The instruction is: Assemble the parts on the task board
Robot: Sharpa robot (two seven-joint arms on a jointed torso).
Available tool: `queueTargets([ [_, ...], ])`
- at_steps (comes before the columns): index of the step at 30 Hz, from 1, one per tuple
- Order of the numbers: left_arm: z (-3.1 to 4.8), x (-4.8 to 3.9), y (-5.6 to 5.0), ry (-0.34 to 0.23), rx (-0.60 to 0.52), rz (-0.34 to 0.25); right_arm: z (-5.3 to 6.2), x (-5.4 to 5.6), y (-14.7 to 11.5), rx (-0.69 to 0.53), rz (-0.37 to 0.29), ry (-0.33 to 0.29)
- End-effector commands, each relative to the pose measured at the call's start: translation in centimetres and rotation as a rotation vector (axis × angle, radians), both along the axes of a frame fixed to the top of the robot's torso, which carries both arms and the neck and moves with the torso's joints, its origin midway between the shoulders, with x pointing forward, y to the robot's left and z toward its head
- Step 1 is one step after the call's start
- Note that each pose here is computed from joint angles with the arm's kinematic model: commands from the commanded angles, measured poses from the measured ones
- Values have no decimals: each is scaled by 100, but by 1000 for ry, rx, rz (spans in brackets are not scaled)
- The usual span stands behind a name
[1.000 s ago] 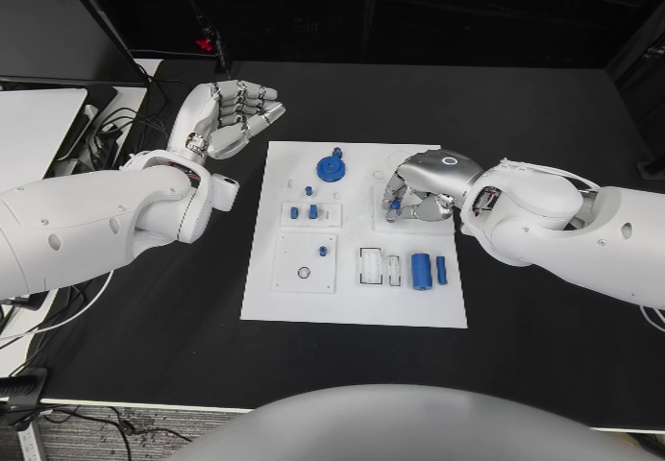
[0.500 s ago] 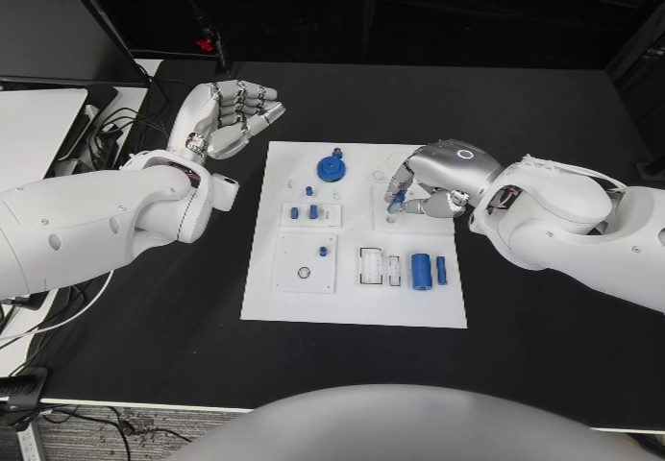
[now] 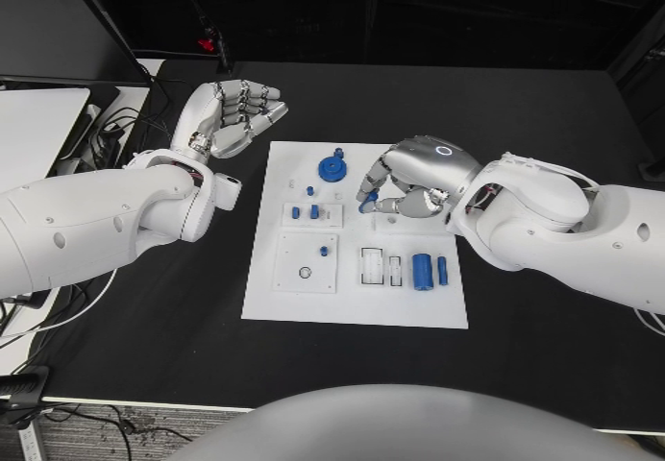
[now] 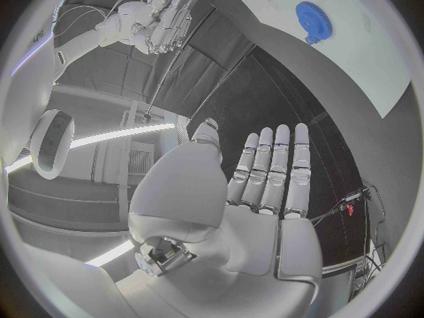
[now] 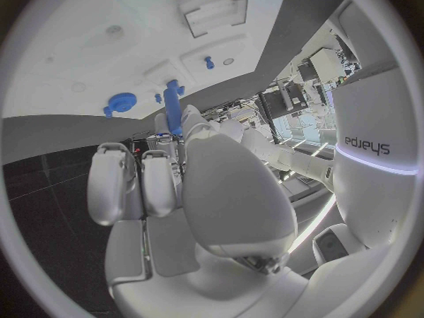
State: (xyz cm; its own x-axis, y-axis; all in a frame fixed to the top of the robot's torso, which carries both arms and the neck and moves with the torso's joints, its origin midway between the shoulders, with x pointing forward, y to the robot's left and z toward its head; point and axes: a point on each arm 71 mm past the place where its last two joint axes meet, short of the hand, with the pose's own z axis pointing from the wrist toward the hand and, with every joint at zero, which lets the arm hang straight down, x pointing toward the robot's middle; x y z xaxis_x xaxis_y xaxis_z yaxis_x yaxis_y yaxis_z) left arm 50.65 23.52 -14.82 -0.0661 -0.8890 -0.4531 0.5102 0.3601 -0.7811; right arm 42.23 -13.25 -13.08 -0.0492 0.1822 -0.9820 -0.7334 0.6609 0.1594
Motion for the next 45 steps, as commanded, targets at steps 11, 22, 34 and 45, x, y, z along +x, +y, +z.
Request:
queueTargets([
  [11,41,-12,-35,-51,-6,-25,20,-64,515,77,161,56],
  [22,42,-10,-37,-51,-6,-24,-43,-112,757,46,221,118],
  [34,42,-11,-39,-51,-6,-25,-250,-168,892,-75,264,158],
  [45,42,-14,-44,-50,-7,-27,-480,-217,988,-163,295,126],
])
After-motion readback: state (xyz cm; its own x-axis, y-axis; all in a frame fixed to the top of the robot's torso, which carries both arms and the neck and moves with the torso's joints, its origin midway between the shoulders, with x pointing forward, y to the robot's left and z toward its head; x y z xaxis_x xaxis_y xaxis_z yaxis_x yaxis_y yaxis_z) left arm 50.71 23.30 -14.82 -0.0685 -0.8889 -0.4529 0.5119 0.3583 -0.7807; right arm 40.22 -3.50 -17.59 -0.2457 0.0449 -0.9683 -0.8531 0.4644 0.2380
